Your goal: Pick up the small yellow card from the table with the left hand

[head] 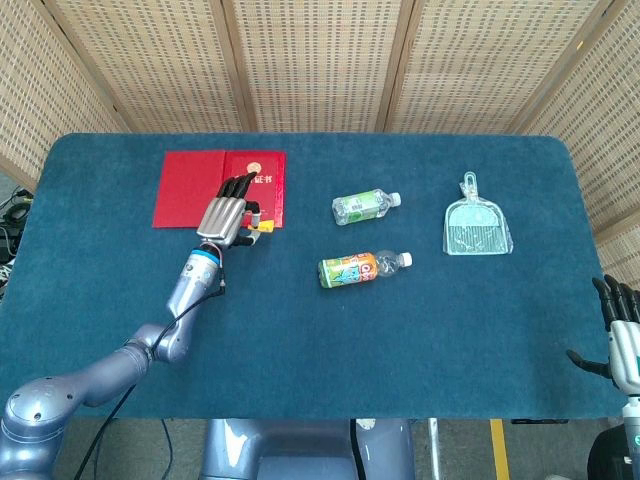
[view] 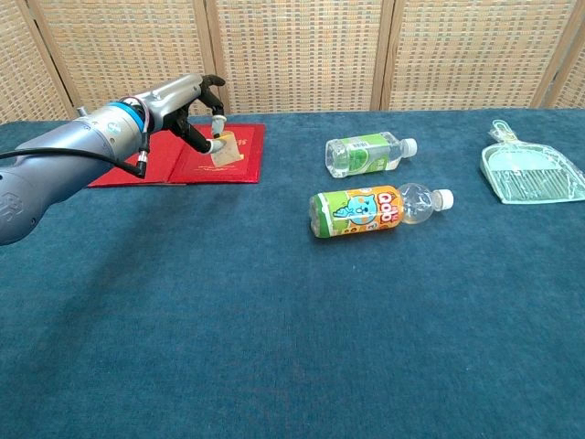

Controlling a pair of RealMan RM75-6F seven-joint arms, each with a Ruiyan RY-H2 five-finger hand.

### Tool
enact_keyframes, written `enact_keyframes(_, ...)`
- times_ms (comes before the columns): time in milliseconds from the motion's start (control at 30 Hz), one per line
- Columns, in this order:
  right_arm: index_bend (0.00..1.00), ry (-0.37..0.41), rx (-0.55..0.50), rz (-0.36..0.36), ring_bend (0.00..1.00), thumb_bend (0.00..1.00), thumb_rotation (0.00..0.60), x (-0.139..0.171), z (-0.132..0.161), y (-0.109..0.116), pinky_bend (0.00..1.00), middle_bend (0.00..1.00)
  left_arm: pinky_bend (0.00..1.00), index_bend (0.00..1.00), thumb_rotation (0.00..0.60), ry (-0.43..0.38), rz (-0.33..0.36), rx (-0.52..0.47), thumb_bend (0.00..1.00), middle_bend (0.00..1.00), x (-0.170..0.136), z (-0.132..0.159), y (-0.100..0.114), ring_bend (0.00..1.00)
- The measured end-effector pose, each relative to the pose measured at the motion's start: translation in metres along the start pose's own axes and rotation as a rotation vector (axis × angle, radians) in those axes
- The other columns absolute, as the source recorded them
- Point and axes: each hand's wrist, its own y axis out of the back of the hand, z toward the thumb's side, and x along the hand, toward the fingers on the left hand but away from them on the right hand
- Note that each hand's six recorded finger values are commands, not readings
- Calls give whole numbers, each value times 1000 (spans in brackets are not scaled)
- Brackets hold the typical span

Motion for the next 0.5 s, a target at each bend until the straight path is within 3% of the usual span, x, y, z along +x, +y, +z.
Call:
enact_keyframes(267,34,2,10,9,0,0,600,0,1,-4,0,0,0,678,600,-124,-34,-174,455,0,-27,28,6,0)
enact_keyframes(500,35,6,8,5,0,0,600,1,2,-3,0,0,0,681,600,-260,-164,-332,458,0,-83,52,13,0)
